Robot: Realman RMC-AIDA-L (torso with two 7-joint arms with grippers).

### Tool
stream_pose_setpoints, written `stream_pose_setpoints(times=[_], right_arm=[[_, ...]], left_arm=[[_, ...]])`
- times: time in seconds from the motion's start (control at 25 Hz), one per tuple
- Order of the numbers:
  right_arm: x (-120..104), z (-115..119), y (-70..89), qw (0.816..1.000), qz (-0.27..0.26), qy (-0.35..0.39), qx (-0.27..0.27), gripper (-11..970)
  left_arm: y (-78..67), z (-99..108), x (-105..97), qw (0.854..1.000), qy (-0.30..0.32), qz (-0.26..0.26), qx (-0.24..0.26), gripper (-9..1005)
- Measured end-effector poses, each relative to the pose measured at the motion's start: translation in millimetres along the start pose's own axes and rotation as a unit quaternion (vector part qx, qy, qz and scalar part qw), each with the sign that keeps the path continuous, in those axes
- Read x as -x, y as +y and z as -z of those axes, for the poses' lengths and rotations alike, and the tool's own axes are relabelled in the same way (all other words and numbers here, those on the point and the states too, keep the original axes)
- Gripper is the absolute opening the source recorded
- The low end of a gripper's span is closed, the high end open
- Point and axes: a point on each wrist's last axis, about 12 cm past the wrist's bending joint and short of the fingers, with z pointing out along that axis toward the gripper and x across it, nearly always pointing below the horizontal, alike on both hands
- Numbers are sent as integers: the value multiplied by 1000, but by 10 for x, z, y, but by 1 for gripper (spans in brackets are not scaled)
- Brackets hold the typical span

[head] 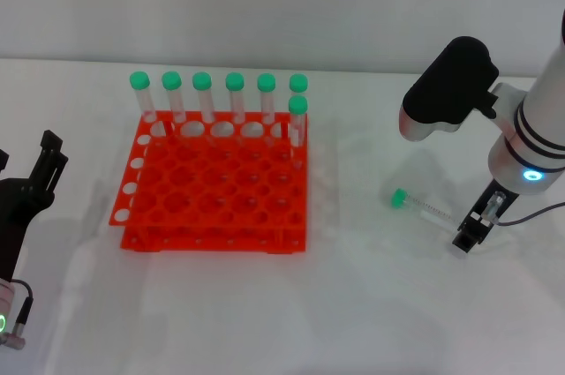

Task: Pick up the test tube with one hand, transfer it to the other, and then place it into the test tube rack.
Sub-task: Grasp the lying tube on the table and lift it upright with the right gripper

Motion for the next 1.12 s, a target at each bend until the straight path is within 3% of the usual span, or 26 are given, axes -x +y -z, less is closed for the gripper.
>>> stream_pose_setpoints(times=[0.76, 1.12], right_arm=[[21, -126, -23, 1000, 0, 4, 19, 487], [58, -116, -30, 1000, 1, 0, 18, 276]], left_arm=[[-5, -2, 9, 1000, -3, 1, -2, 874], [-5, -2, 10, 1000, -4, 1, -2, 874]])
